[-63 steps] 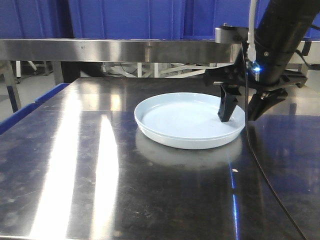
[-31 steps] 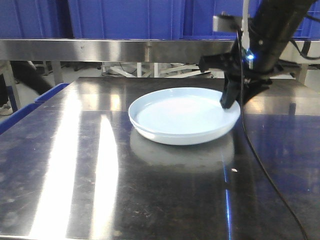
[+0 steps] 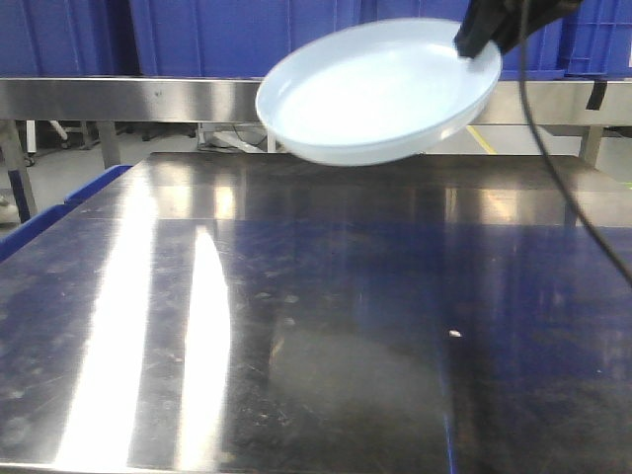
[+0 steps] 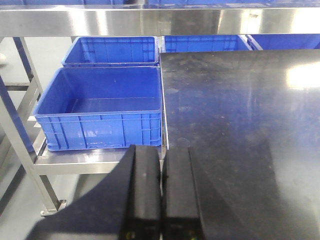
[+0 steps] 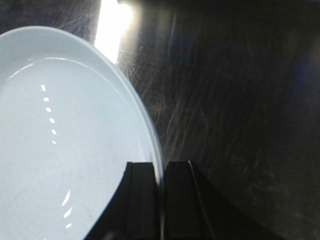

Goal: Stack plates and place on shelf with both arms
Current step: 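Lift the stacked plates off the table with the right gripper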

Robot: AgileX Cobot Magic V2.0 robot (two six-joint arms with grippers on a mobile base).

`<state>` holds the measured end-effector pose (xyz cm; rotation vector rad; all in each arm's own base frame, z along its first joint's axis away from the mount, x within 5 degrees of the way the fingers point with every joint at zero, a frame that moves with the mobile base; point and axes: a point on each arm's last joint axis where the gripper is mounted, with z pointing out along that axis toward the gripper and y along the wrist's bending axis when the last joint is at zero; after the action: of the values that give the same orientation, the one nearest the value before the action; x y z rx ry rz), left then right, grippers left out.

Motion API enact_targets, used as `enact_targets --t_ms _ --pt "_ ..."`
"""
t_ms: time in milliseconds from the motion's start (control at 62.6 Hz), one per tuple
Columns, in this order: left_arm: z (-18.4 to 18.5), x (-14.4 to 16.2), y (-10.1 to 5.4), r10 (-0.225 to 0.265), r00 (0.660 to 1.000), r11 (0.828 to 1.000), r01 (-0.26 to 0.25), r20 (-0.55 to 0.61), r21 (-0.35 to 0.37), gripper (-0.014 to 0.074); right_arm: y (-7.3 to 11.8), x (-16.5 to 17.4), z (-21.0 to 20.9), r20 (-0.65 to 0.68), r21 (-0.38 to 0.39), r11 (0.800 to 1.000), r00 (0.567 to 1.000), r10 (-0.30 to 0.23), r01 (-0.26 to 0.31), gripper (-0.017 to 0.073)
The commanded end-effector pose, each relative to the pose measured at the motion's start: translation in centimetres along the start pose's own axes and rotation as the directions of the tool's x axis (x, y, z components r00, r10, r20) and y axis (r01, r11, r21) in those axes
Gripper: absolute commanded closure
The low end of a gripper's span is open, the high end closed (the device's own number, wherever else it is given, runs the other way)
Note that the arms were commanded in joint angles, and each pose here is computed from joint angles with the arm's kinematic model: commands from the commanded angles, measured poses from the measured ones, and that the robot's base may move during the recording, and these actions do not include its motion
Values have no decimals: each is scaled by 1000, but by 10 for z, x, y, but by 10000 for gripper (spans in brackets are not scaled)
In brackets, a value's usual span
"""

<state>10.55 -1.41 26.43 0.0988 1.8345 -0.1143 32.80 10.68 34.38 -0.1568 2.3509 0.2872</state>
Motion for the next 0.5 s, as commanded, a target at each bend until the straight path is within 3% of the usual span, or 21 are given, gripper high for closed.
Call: enact_targets --t_ms 0,479 --pt "-3 -18 0 -2 994 1000 2 112 -5 507 3 -10 -39 152 -24 1000 988 -7 11 512" --pt "-3 -18 0 -2 994 1000 2 112 -5 507 -9 60 -90 165 -26 1000 986 -5 10 512"
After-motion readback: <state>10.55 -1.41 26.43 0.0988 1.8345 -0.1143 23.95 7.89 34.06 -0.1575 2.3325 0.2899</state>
